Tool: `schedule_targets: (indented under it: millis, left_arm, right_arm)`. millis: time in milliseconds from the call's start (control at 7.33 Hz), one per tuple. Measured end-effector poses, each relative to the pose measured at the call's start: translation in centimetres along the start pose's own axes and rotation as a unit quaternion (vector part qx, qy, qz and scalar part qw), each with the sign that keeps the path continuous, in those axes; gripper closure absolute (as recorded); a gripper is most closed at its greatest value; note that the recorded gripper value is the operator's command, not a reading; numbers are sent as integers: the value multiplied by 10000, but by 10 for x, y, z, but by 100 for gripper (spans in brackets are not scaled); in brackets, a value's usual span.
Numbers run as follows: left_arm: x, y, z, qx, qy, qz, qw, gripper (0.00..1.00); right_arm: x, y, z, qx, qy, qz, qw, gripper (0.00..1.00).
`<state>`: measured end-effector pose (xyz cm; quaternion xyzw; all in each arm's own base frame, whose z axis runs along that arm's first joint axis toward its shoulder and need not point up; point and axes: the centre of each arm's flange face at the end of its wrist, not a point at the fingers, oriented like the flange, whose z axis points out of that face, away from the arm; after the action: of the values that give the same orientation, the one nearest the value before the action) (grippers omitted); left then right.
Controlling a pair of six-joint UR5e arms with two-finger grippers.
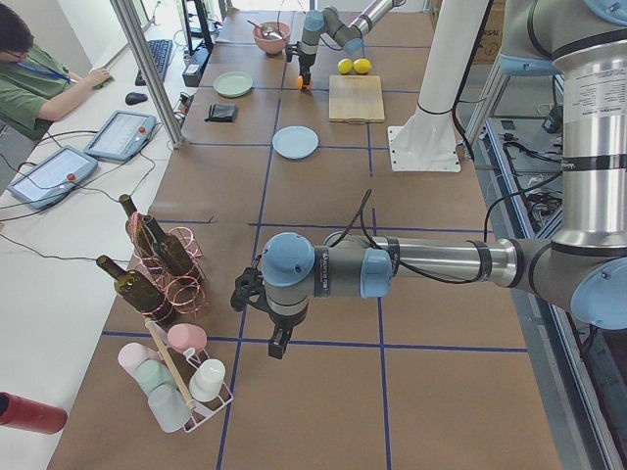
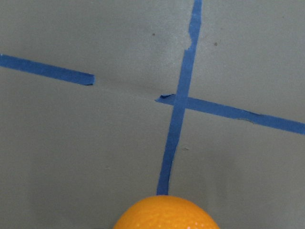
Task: Pick orange to plate
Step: 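Close the right gripper around the orange and lift it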
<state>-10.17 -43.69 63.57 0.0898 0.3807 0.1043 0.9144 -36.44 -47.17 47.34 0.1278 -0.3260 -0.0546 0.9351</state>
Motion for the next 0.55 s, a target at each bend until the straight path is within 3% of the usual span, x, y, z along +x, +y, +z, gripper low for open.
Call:
schedule_targets:
  millis: [136, 273, 409, 545]
  left_arm:
    - [0, 0, 0, 2, 0, 2, 10000, 0]
    - [0, -1, 0, 5, -2, 6, 10000, 0]
    - [0, -1, -1, 9, -3, 8, 10000, 0]
    - [0, -1, -1, 11, -3, 7, 10000, 0]
  right_arm:
    - [-1, 1, 0, -4, -1, -5, 10000, 10]
    - [-3, 1, 0, -5, -10, -13, 10000, 63]
    - [-6, 0, -1, 4, -35, -27, 10000, 89]
    - [-11, -2, -6, 27, -86, -43, 10000, 90]
